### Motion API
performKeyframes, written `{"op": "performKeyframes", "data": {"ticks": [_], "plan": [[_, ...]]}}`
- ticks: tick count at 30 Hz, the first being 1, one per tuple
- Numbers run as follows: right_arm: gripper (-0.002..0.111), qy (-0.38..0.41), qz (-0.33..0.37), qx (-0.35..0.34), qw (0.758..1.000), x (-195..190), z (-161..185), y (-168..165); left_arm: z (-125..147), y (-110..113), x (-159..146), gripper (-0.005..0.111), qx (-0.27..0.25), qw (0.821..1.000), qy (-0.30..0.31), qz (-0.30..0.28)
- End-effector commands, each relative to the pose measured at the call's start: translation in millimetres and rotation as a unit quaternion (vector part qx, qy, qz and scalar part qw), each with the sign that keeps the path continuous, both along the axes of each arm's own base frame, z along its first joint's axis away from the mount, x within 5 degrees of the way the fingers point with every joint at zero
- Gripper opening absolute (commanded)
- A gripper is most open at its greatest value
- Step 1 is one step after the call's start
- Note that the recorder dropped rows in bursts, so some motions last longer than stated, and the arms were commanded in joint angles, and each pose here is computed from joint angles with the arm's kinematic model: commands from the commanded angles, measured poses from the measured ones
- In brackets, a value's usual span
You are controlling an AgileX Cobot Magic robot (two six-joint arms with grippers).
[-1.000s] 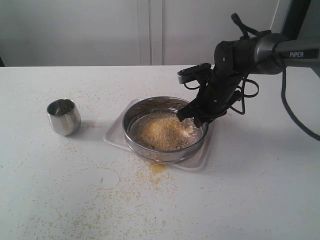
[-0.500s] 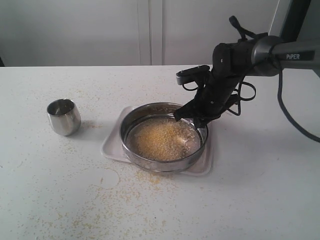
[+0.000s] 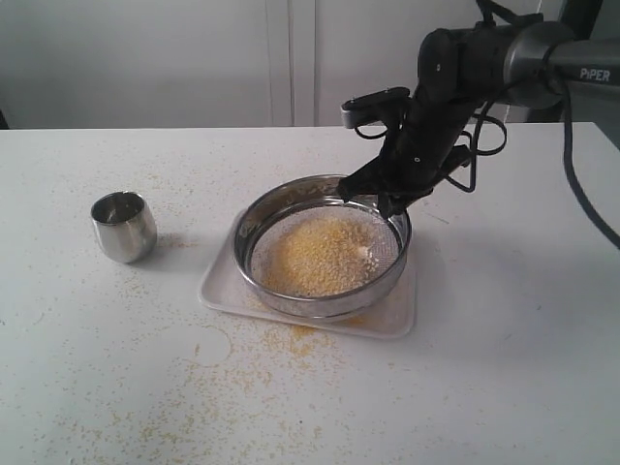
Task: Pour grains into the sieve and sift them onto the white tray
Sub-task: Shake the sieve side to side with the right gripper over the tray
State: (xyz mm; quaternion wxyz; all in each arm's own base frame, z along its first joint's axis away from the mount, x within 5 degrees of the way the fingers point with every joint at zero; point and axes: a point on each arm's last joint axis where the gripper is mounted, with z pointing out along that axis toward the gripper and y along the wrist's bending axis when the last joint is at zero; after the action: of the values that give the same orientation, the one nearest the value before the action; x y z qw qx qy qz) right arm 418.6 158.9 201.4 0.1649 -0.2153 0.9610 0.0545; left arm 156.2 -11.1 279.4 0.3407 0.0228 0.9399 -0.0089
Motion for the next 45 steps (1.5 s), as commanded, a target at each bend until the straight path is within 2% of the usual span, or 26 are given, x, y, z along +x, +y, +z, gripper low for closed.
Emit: {"op": "performKeyframes", "data": {"ticks": [1, 3, 6, 8, 10, 12, 14, 15, 17, 19, 20, 22, 23, 24, 26, 27, 30, 31, 33, 34, 37, 40, 41, 43, 44, 45], "plan": [[0.000, -0.010, 0.004, 0.010, 1.000, 1.7, 18.6, -3.2, -0.8, -0.1, -1.8, 0.000, -0.002, 1.000, 0.001, 0.001], [0.000, -0.012, -0.013, 0.024, 1.000, 6.0, 20.5, -11.2, -0.8, -0.1, -1.8, 0.000, -0.002, 1.000, 0.001, 0.001], [0.000, -0.001, -0.046, 0.096, 0.994, 8.8, 23.5, -10.8, -0.8, -0.1, -1.8, 0.000, -0.002, 1.000, 0.001, 0.001], [0.000, 0.000, 0.012, 0.103, 0.995, 5.1, 24.1, -3.9, -0.8, -0.1, -1.8, 0.000, -0.002, 1.000, 0.001, 0.001], [0.000, -0.017, 0.078, 0.058, 0.995, 4.3, 23.0, -5.0, -0.8, -0.1, -1.8, 0.000, -0.002, 1.000, 0.001, 0.001], [0.000, -0.036, 0.020, 0.024, 0.999, 11.7, 22.4, -18.5, -0.8, -0.1, -1.8, 0.000, -0.002, 1.000, 0.001, 0.001], [0.000, -0.030, -0.074, 0.057, 0.995, 16.2, 22.5, -24.1, -0.8, -0.1, -1.8, 0.000, -0.002, 1.000, 0.001, 0.001], [0.000, -0.025, -0.067, 0.070, 0.995, 15.6, 21.9, -21.2, -0.8, -0.1, -1.8, 0.000, -0.002, 1.000, 0.001, 0.001], [0.000, -0.023, 0.044, 0.064, 0.997, 9.5, 21.8, -11.6, -0.8, -0.1, -1.8, 0.000, -0.002, 1.000, 0.001, 0.001], [0.000, -0.028, 0.102, 0.045, 0.993, 7.7, 20.3, -10.6, -0.8, -0.1, -1.8, 0.000, -0.002, 1.000, 0.001, 0.001], [0.000, -0.035, 0.070, 0.053, 0.996, 10.7, 21.2, -12.2, -0.8, -0.1, -1.8, 0.000, -0.002, 1.000, 0.001, 0.001], [0.000, -0.025, -0.063, 0.109, 0.992, 18.4, 19.8, -16.3, -0.8, -0.1, -1.8, 0.000, -0.002, 1.000, 0.001, 0.001], [0.000, -0.018, -0.089, 0.132, 0.987, 18.9, 19.9, -14.1, -0.8, -0.1, -1.8, 0.000, -0.002, 1.000, 0.001, 0.001], [0.000, -0.021, -0.070, 0.135, 0.988, 18.7, 19.9, -12.5, -0.8, -0.1, -1.8, 0.000, -0.002, 1.000, 0.001, 0.001], [0.000, -0.038, 0.051, 0.100, 0.993, 14.5, 19.1, -8.1, -0.8, -0.1, -1.8, 0.000, -0.002, 1.000, 0.001, 0.001], [0.000, -0.040, 0.070, 0.088, 0.993, 14.0, 18.6, -9.0, -0.8, -0.1, -1.8, 0.000, -0.002, 1.000, 0.001, 0.001], [0.000, -0.023, -0.054, 0.130, 0.990, 19.1, 19.2, -14.3, -0.8, -0.1, -1.8, 0.000, -0.002, 1.000, 0.001, 0.001], [0.000, -0.018, -0.057, 0.131, 0.990, 18.5, 19.0, -14.2, -0.8, -0.1, -1.8, 0.000, -0.002, 1.000, 0.001, 0.001], [0.000, -0.032, 0.049, 0.091, 0.994, 14.4, 19.2, -13.1, -0.8, -0.1, -1.8, 0.000, -0.002, 1.000, 0.001, 0.001], [0.000, -0.033, 0.070, 0.084, 0.993, 13.5, 18.8, -13.1, -0.8, -0.1, -1.8, 0.000, -0.002, 1.000, 0.001, 0.001], [0.000, -0.004, -0.026, 0.116, 0.993, 15.4, 15.7, -16.1, -0.8, -0.1, -1.8, 0.000, -0.002, 1.000, 0.001, 0.001], [0.000, -0.017, 0.081, 0.068, 0.994, 11.5, 14.7, -16.5, -0.8, -0.1, -1.8, 0.000, -0.002, 1.000, 0.001, 0.001], [0.000, -0.018, 0.062, 0.069, 0.996, 12.9, 14.8, -18.4, -0.8, -0.1, -1.8, 0.000, -0.002, 1.000, 0.001, 0.001], [0.000, -0.005, -0.041, 0.108, 0.993, 15.6, 16.0, -18.0, -0.8, -0.1, -1.8, 0.000, -0.002, 1.000, 0.001, 0.001], [0.000, -0.002, -0.035, 0.111, 0.993, 14.6, 16.1, -15.6, -0.8, -0.1, -1.8, 0.000, -0.002, 1.000, 0.001, 0.001], [0.000, -0.013, 0.029, 0.089, 0.996, 12.3, 16.6, -14.0, -0.8, -0.1, -1.8, 0.000, -0.002, 1.000, 0.001, 0.001]]}}
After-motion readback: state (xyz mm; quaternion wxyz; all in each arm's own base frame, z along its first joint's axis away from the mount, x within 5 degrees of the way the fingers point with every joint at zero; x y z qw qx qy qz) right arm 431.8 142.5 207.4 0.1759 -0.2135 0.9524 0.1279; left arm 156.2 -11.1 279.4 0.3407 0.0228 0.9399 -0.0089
